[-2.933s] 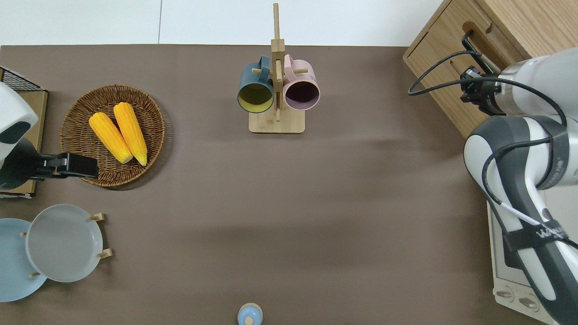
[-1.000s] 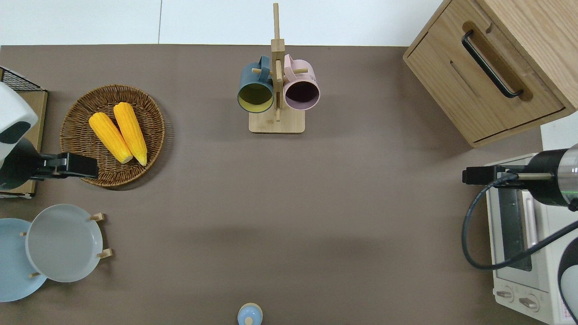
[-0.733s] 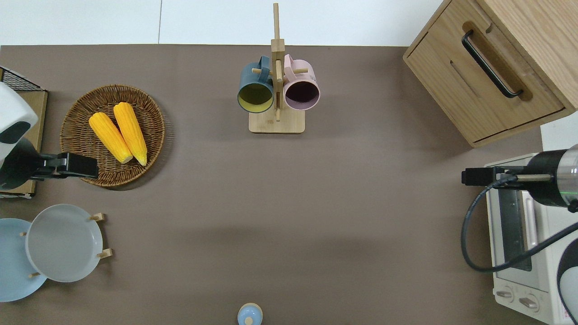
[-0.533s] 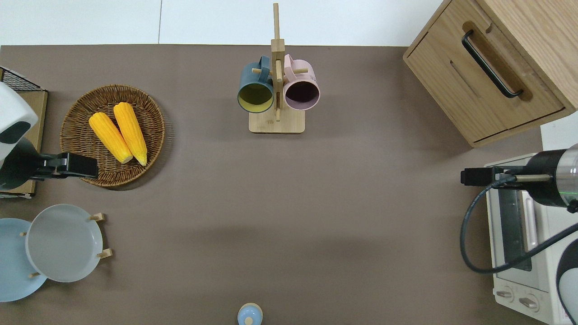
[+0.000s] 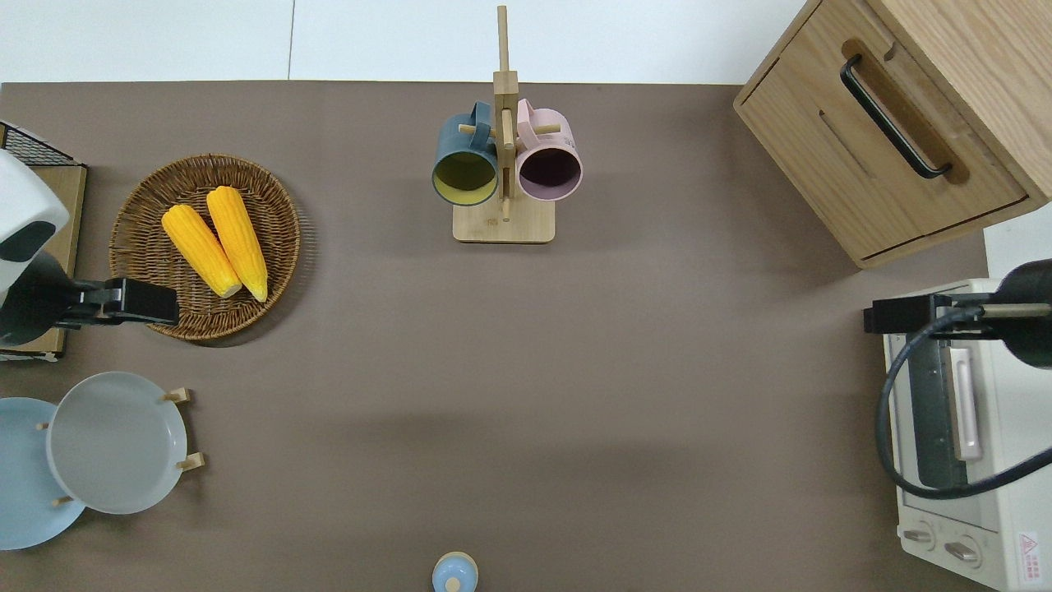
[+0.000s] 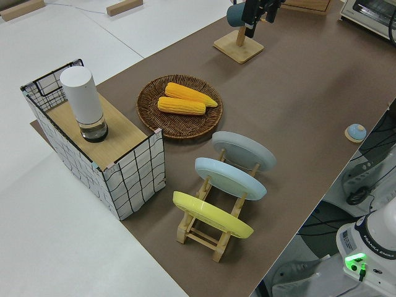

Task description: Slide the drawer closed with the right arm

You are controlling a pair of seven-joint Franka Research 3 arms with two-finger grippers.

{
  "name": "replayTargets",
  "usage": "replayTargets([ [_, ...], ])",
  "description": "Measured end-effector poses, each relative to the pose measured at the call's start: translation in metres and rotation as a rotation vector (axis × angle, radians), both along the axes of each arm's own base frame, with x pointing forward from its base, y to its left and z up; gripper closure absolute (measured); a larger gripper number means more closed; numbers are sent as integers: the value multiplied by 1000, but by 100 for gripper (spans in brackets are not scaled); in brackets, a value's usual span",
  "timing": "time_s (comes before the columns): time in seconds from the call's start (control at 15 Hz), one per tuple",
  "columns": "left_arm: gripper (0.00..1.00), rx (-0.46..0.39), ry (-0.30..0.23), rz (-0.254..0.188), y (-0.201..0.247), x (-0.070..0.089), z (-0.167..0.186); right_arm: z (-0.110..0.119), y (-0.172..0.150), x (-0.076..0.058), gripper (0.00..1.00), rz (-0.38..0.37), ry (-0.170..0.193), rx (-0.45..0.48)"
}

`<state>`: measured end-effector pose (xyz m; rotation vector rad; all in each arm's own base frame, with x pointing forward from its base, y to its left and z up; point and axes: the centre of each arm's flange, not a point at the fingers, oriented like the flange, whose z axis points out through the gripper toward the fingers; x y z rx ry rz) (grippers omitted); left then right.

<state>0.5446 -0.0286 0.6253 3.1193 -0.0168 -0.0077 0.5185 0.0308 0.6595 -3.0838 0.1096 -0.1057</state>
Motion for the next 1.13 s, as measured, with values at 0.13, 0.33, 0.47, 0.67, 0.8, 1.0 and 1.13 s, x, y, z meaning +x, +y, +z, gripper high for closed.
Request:
replayTargets([
  [0.13, 0, 0, 0, 0, 0, 0, 0, 7, 4, 6, 1, 2, -10, -15],
  [0.33, 1, 0, 0, 0, 0, 0, 0, 6, 22, 10, 1, 24, -10, -35],
  [0.47, 0, 0, 0, 0, 0, 0, 0, 4, 27, 11, 1, 33, -8, -35],
  [0.67, 0, 0, 0, 0, 0, 0, 0, 4, 25, 12, 1, 30, -6, -34],
  [0.8, 0, 0, 0, 0, 0, 0, 0, 4, 25, 13, 1, 31, -6, -34],
  [1.0, 0, 0, 0, 0, 0, 0, 0, 5, 25, 12, 1, 31, -8, -34],
  [1.13, 0, 0, 0, 0, 0, 0, 0, 5, 27, 12, 1, 35, -8, -34],
])
